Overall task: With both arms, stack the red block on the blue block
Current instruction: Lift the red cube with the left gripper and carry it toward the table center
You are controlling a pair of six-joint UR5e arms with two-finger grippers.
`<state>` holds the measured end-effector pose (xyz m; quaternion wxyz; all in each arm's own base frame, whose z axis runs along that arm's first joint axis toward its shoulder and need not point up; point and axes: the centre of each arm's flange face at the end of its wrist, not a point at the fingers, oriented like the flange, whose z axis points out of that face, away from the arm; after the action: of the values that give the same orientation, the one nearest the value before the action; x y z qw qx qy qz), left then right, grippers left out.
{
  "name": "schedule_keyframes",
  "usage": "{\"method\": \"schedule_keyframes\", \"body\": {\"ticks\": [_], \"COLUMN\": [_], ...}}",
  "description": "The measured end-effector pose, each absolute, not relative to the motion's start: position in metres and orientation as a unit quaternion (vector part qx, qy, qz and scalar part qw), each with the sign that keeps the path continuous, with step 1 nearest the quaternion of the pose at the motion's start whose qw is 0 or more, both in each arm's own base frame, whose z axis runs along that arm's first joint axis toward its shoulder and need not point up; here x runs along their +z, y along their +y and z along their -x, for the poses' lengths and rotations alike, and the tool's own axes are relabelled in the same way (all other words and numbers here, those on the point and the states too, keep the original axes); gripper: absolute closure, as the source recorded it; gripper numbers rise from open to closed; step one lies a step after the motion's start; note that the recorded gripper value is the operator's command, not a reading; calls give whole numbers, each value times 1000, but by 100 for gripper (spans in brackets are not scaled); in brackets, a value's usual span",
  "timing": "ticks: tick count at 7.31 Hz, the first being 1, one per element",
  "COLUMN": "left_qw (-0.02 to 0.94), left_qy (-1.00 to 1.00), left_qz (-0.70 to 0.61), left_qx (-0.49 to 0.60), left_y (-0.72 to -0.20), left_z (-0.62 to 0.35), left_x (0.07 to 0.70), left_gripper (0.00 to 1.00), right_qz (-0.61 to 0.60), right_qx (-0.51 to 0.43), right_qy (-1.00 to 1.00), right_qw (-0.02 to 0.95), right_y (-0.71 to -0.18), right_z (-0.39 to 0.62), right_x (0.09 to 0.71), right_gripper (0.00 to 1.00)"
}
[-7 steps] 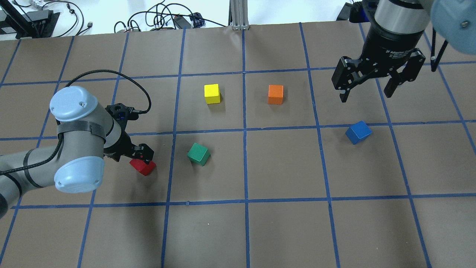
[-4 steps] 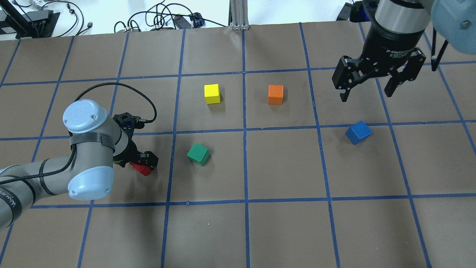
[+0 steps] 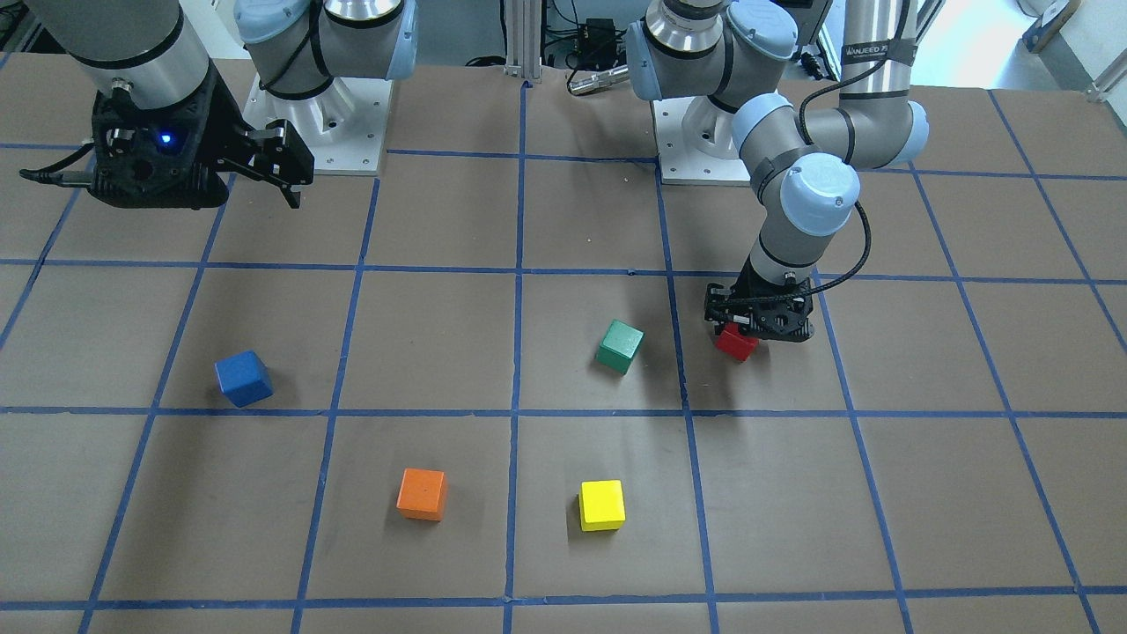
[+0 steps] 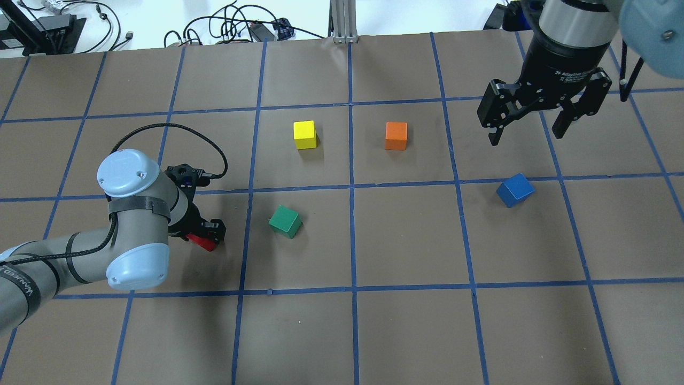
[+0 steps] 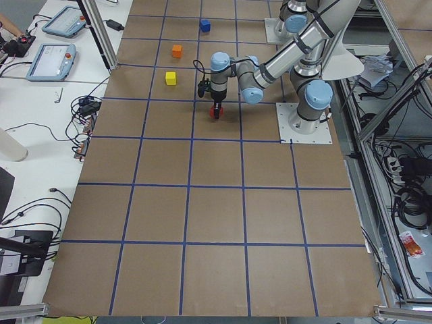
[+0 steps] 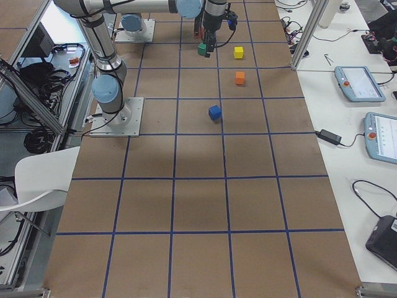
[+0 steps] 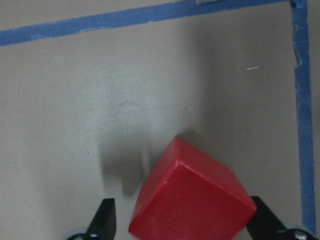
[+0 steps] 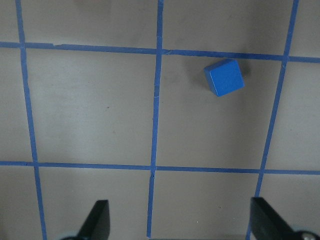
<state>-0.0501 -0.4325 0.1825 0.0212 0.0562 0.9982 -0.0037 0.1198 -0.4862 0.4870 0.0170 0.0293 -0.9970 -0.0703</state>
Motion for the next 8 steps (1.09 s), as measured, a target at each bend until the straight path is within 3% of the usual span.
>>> {"method": "schedule_keyframes", "body": {"ticks": [5,8], "left_qw": [19,9], "left_qy": [999,998], "left_qz": [-20,37], "left_qx": [-33,-48], "left_y": [-465,-510], "left_z": [72,150], "left_x": [237,290], "left_gripper": [68,68], "right_qz": [-29,-29], "right_qx": [-72,-71], "right_qy": [-997,-997], "right_qw": [17,17], "right_y": [-486,-486], "right_z": [-120,-120], "right_x": [487,488], "right_gripper": [0,0]}}
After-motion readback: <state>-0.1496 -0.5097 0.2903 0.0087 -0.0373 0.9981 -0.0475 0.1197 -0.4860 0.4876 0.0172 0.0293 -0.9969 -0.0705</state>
